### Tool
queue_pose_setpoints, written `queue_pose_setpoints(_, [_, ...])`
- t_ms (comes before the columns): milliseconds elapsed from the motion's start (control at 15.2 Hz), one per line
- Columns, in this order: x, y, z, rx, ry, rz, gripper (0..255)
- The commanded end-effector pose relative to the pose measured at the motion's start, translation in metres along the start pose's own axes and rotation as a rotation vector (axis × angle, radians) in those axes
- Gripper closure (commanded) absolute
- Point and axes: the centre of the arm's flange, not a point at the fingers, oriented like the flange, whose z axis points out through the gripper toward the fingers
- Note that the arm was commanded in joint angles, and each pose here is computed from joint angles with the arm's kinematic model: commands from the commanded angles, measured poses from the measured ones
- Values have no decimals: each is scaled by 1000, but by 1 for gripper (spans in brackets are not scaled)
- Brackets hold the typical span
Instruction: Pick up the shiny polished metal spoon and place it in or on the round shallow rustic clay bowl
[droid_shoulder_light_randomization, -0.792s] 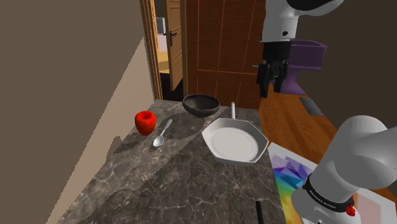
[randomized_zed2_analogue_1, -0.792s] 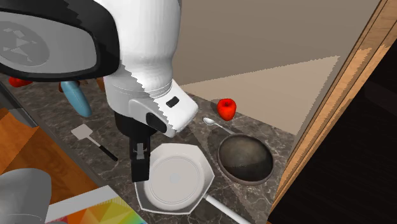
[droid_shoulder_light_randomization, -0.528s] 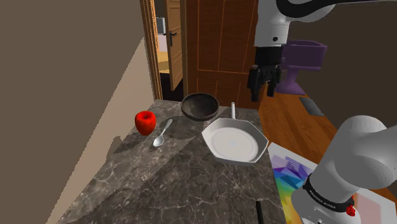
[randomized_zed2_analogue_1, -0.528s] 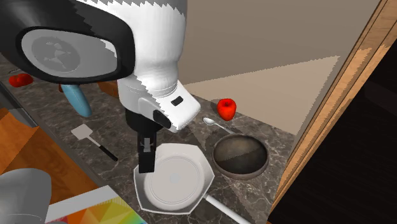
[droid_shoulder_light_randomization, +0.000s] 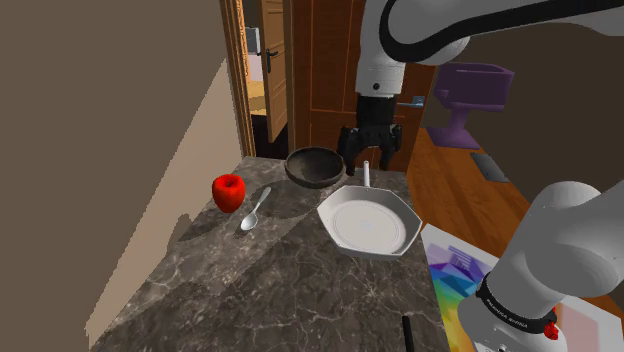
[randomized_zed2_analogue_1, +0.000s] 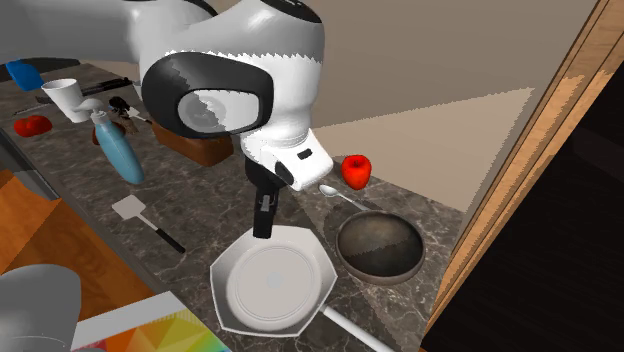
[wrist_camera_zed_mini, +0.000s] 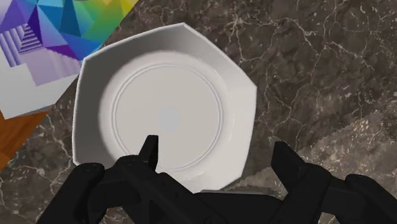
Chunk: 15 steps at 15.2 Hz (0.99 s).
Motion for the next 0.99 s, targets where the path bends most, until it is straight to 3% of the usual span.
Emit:
queue_pose_setpoints(0, [12,-17,13,13,12,52,0])
queue_pose_setpoints(924, [125,-123,82,89,85,396,0])
